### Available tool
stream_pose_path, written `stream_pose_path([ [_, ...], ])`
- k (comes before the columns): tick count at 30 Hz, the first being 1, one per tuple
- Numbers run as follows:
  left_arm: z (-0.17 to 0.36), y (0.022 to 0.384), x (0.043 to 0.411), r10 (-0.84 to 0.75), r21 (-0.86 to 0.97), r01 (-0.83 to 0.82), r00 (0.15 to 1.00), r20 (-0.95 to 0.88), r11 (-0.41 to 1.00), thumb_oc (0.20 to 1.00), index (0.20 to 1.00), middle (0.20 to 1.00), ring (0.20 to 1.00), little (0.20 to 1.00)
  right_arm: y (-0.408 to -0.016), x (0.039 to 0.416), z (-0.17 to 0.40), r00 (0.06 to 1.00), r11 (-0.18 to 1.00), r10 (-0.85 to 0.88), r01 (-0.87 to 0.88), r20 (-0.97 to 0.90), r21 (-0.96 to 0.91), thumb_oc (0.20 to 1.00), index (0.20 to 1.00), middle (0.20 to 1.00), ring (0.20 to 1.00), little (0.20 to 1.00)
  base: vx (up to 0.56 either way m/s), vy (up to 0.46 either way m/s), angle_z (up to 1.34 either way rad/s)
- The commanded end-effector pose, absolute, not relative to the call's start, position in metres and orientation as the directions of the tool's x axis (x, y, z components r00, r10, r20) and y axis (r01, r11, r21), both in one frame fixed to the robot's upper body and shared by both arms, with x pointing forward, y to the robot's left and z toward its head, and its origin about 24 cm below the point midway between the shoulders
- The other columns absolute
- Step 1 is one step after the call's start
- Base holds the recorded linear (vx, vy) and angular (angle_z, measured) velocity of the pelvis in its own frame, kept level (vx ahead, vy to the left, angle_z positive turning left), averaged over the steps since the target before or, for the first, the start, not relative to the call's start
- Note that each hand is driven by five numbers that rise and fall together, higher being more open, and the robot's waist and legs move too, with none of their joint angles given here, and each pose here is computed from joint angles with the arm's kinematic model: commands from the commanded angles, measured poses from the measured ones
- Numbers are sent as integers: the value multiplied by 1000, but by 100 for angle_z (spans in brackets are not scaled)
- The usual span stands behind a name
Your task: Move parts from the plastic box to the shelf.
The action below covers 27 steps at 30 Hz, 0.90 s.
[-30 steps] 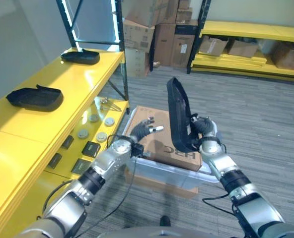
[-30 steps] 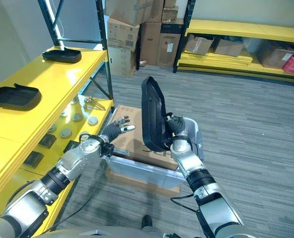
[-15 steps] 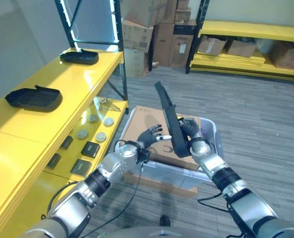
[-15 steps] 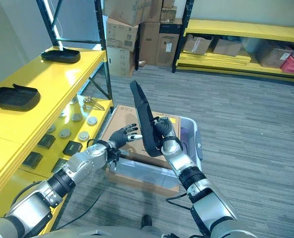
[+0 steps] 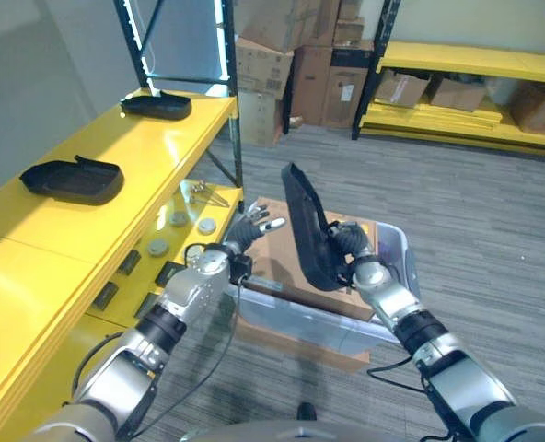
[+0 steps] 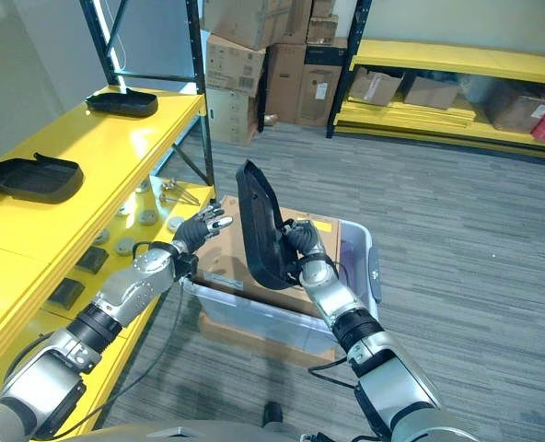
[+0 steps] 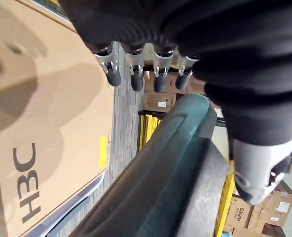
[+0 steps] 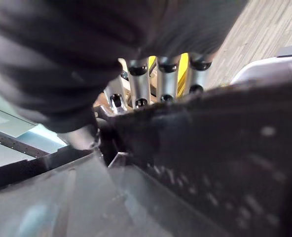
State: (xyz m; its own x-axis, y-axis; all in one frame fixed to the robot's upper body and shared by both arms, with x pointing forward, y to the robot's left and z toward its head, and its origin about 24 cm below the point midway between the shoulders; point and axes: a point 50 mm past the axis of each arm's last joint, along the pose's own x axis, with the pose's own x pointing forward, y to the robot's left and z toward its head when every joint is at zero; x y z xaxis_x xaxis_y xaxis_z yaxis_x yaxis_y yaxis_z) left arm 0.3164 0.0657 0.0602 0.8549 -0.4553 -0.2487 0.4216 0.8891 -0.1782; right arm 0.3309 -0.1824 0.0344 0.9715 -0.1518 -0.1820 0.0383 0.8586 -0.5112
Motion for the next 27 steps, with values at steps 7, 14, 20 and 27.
stream_pose_path([
  [7, 53, 19, 311, -594, -125, 590, 733, -331, 798, 1000, 1000, 1000, 1000, 1000, -172, 359, 85, 994, 841, -101, 101, 30, -532, 200, 200, 200, 200, 200, 0, 0, 0],
  [14, 47, 6, 302, -641, -202, 614, 679, -358, 763, 1000, 1000, 1000, 1000, 1000, -164, 358, 82, 997, 841, -73, 70, 16, -537, 200, 200, 200, 200, 200, 0, 0, 0],
  [20, 51, 1, 300, -652, -224, 614, 688, -319, 757, 1000, 1000, 1000, 1000, 1000, -156, 357, 79, 999, 835, -50, 45, 5, -548, 200, 200, 200, 200, 200, 0, 0, 0],
  [27, 70, 18, 312, -610, -216, 576, 776, -161, 789, 1000, 1000, 1000, 1000, 1000, -175, 348, 67, 984, 847, -172, 128, -38, -516, 200, 200, 200, 200, 200, 73, -10, 0],
])
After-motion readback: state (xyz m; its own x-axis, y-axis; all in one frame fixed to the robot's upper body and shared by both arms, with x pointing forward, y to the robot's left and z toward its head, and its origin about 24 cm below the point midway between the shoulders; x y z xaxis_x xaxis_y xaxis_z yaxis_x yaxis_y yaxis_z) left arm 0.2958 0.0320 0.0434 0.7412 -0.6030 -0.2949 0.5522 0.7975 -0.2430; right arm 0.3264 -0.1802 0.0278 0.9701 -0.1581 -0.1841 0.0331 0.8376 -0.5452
